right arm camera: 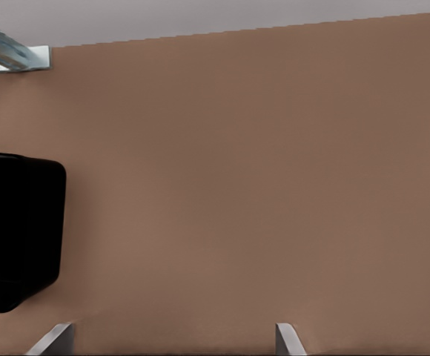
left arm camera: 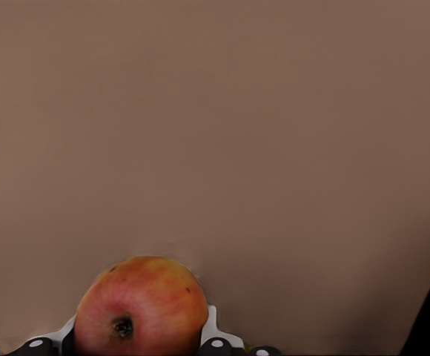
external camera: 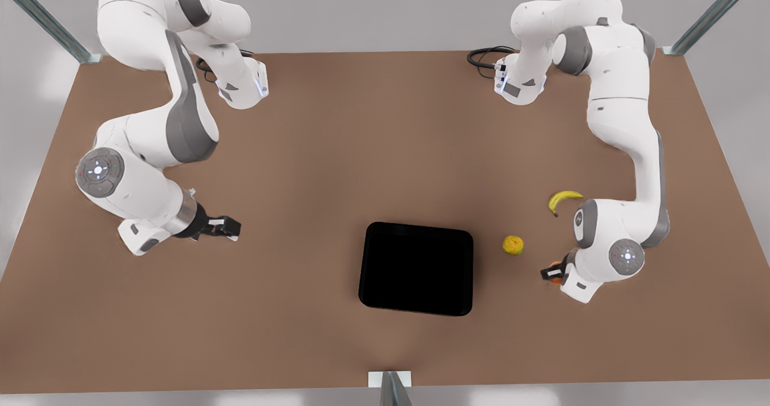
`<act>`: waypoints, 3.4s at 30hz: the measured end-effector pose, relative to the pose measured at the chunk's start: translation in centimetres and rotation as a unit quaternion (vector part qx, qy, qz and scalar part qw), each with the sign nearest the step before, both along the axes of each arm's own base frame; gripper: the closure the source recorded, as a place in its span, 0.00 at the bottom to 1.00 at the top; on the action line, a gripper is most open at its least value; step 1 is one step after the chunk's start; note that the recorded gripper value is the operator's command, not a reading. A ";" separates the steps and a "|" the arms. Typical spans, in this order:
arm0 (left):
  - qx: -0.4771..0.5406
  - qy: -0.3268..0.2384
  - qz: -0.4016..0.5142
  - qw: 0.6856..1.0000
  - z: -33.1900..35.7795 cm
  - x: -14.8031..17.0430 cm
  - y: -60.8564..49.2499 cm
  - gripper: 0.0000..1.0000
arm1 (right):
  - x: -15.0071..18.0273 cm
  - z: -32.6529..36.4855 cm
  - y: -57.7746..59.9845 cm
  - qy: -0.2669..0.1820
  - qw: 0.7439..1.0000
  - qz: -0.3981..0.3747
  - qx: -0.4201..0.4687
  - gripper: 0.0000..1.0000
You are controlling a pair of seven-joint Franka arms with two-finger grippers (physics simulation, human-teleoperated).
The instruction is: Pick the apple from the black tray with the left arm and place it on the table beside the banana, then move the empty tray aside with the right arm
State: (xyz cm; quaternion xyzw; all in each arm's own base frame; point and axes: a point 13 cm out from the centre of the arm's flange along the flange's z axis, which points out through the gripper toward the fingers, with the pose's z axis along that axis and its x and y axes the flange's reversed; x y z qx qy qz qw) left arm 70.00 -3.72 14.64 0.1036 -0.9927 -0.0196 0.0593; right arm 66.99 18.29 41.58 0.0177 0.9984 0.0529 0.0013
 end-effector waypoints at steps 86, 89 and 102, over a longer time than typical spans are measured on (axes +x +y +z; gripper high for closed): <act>-0.041 -0.042 -0.095 0.994 21.9 -7.6 2.0 0.00 | 1.4 -13.4 14.2 0.007 0.999 -0.036 -0.038 0.91; -0.042 -0.041 -0.095 0.994 21.8 -7.6 2.0 0.00 | 2.6 -11.2 6.7 0.016 0.996 -0.042 -0.074 0.90; -0.041 -0.042 -0.094 0.994 21.8 -7.6 2.0 0.00 | 3.3 -8.7 -17.1 0.069 0.995 -0.033 -0.058 0.90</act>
